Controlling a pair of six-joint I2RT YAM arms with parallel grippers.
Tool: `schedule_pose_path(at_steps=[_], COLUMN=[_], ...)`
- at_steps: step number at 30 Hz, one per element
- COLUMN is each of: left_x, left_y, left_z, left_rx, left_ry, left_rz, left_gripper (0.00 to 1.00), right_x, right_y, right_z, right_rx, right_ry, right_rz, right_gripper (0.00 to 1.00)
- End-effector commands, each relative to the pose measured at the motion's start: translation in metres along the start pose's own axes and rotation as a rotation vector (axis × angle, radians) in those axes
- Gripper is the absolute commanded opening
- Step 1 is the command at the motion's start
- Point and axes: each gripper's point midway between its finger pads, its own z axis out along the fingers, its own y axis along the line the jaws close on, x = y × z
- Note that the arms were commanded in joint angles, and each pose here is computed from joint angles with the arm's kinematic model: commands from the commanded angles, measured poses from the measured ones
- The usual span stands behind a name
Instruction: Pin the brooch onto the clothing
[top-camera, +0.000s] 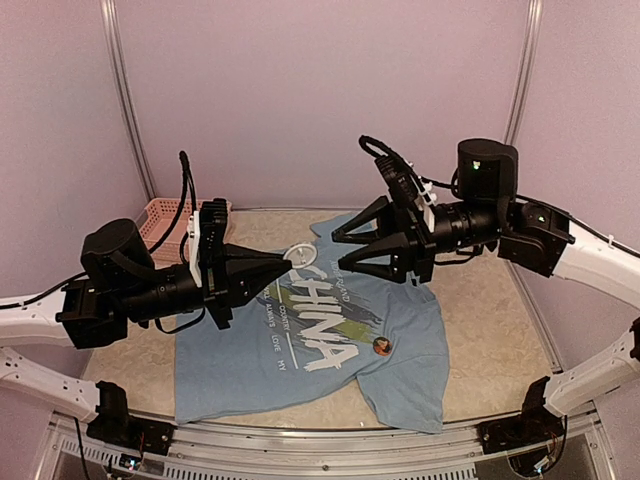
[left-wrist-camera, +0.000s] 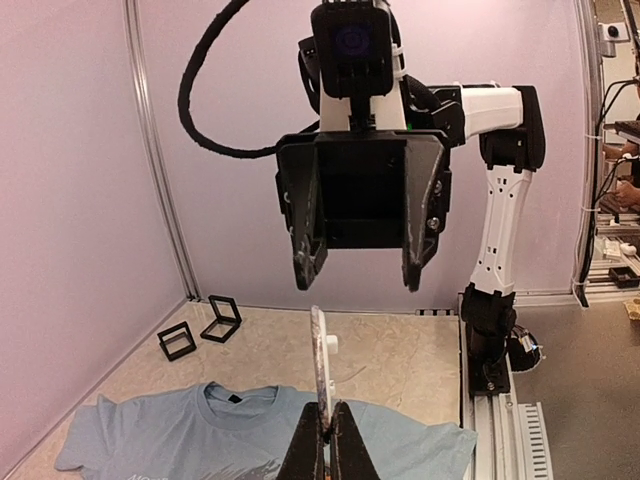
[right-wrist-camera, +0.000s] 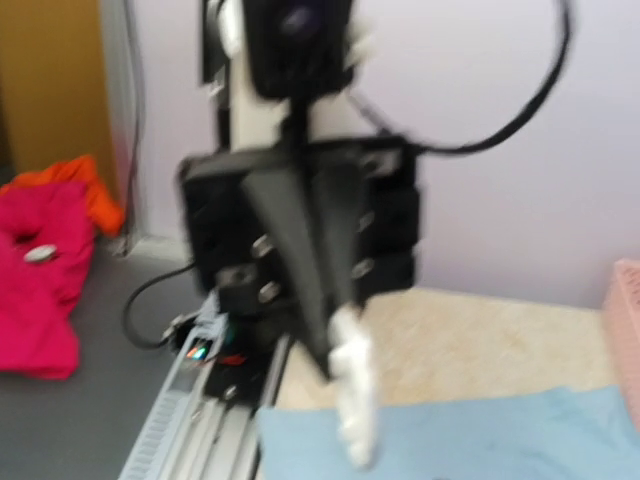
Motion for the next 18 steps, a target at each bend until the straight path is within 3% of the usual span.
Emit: schedule_pose_path(at_steps=[1,5,18], left_x=[-0.002,-0.002,0.002], left_y=[0.001,0.0,-0.001], left_z=[-0.001,0.0,0.001], left_rx=[-0.01,-0.004,0.003], left_ry=[-0.006,-0.004,0.009], left_rz=[0.008,0.007,0.012], left_gripper=[0.0,0.0,0.0], right_x=[-0.009,-0.013,-0.01], right_y=[-0.015,-0.015,-0.02], right_z=[0.007,0.017,0.032], right_rx=[0.059,0.03,0.001], right_ry=[-0.05,-0.057,-0.037], right_rz=[0.018,0.029,0.048], right_gripper=[0.42,0.4,0.19])
